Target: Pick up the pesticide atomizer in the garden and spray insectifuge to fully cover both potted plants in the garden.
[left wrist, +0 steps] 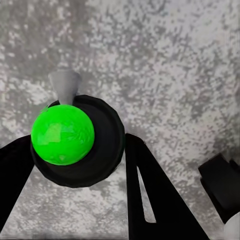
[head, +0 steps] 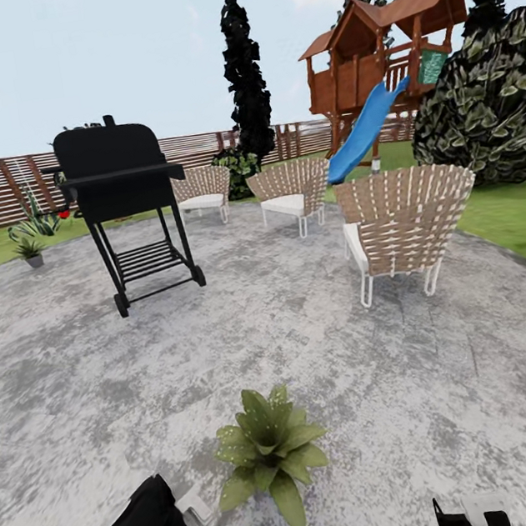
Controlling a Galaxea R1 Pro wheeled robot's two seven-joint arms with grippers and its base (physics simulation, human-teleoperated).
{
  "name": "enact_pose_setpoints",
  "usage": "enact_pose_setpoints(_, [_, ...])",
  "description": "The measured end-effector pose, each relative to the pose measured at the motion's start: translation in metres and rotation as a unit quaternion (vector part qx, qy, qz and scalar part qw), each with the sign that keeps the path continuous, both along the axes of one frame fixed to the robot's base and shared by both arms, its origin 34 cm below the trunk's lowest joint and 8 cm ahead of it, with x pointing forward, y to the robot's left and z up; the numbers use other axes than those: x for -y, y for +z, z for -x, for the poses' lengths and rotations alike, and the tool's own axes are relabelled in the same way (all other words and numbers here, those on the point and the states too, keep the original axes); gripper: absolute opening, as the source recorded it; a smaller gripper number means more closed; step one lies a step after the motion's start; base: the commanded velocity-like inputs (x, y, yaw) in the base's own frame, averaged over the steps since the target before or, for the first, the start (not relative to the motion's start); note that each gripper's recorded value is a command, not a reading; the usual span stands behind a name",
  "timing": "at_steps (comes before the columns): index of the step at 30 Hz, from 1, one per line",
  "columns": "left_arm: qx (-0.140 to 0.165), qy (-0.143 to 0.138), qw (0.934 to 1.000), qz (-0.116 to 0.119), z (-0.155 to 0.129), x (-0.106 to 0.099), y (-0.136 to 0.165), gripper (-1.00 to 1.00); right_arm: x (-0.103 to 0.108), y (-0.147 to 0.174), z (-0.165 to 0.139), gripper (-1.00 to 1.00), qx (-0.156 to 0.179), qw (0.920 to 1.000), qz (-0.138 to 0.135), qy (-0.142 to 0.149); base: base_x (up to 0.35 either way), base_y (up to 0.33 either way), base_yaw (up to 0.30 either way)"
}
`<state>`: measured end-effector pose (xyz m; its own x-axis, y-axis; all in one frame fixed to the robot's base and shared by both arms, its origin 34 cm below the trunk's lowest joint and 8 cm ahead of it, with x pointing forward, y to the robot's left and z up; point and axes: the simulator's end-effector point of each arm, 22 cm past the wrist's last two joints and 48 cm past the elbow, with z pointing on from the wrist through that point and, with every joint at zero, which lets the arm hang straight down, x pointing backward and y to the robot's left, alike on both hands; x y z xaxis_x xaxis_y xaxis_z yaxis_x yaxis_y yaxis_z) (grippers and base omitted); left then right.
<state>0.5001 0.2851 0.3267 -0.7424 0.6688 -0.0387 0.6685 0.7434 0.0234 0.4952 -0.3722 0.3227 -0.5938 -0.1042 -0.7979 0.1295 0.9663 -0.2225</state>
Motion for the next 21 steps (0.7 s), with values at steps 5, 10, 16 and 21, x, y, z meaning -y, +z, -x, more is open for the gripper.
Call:
enact_pose_setpoints(5, [0.000,-0.001,1.0000,0.000,0.0002,0.0006,-0.0001,-1.00,0.0000,0.0000,0.0000,1.00,0.000,1.0000,0.000,0.000,0.000,-0.001,0.277])
enact_pose_setpoints(10, [-0.002,-0.004,1.0000,0.001,0.0018,0.0032,-0.0012,-1.00,0.0001,0.0002,0.0000,1.00,0.000,1.0000,0.000,0.000,0.073,-0.179,0.140])
enact_pose_setpoints(16, [-0.001,-0.004,1.0000,0.000,0.0009,0.0019,-0.0007,-1.00,0.0002,0.0001,0.0000,1.00,0.000,1.0000,0.000,0.000,0.067,-0.247,0.005])
enact_pose_setpoints(21, [-0.001,-0.004,1.0000,-0.001,0.0005,0.0016,-0.0007,-1.00,0.0000,-0.0002,0.0000,1.00,0.000,1.0000,0.000,0.000,-0.156,-0.186,0.129])
